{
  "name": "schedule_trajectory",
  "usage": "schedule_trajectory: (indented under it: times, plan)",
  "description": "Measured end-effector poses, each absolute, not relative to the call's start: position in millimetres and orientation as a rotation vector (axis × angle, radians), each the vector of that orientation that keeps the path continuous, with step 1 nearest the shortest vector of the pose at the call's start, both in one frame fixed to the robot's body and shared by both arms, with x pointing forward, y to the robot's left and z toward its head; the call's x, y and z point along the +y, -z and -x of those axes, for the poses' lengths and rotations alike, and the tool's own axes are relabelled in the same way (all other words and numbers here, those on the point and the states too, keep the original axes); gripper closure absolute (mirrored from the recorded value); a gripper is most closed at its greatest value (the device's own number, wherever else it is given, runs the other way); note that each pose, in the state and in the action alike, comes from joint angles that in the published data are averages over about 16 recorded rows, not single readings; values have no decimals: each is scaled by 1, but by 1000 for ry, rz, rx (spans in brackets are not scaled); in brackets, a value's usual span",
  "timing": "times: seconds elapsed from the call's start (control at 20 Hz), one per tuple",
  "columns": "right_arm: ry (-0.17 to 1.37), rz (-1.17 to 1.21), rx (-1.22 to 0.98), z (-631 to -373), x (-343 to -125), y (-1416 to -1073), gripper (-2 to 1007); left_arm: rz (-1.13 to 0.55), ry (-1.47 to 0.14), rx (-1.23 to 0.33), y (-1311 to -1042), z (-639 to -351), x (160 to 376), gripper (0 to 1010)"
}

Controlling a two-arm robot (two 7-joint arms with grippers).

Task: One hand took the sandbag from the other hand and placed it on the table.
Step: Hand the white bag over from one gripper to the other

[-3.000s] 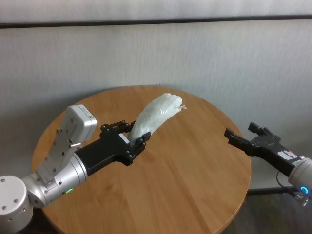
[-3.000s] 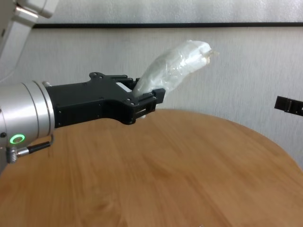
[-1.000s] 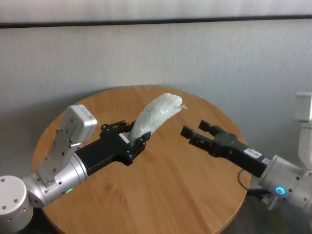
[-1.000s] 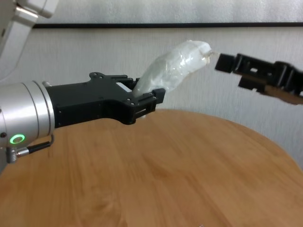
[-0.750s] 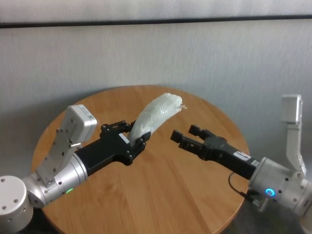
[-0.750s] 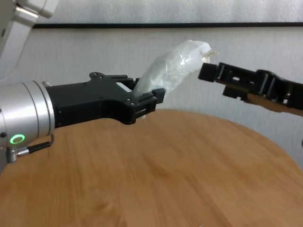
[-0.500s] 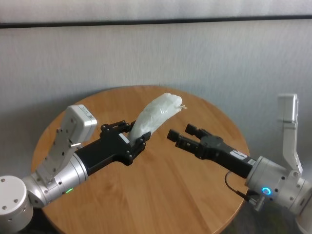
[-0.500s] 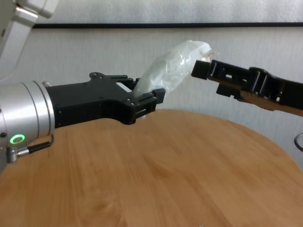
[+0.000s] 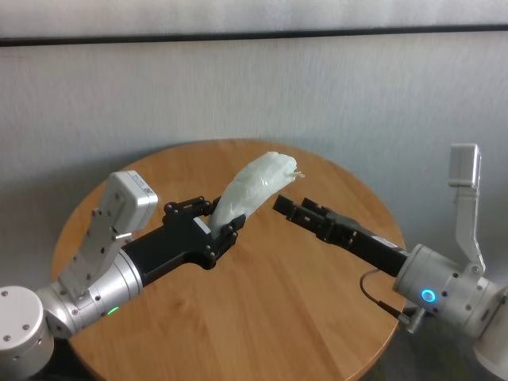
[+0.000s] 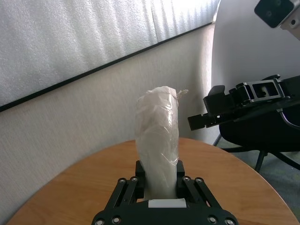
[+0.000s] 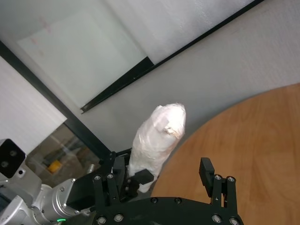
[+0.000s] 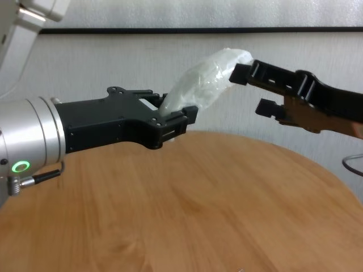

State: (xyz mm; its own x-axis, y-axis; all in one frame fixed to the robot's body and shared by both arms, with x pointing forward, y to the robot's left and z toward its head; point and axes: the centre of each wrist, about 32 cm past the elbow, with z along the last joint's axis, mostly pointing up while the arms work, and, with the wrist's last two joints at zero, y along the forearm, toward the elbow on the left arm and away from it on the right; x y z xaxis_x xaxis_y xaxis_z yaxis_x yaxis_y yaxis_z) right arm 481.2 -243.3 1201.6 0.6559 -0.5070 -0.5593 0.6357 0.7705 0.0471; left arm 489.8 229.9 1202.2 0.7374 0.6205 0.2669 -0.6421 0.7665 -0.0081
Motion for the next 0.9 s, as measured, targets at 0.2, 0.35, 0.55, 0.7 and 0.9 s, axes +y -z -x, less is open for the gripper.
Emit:
schedule_trajectory:
  times: [0.2, 0.35, 0.55, 0.7, 0.9]
  plan:
    - [645, -266, 591, -484, -240, -1202, 4, -87, -694, -262, -1202, -490, 230, 625]
    - [636, -276, 609, -487, -236, -1203, 4, -87, -694, -262, -1202, -490, 230, 625]
    - [628, -286, 622, -490, -232, -1203, 4, -87, -694, -262, -1202, -490, 230, 625]
    - [625, -292, 632, -492, -229, -1204, 4, -87, -694, -262, -1202, -490, 230, 625]
    - [625, -299, 644, -496, -225, -1204, 4, -87, -694, -262, -1202, -490, 230, 625]
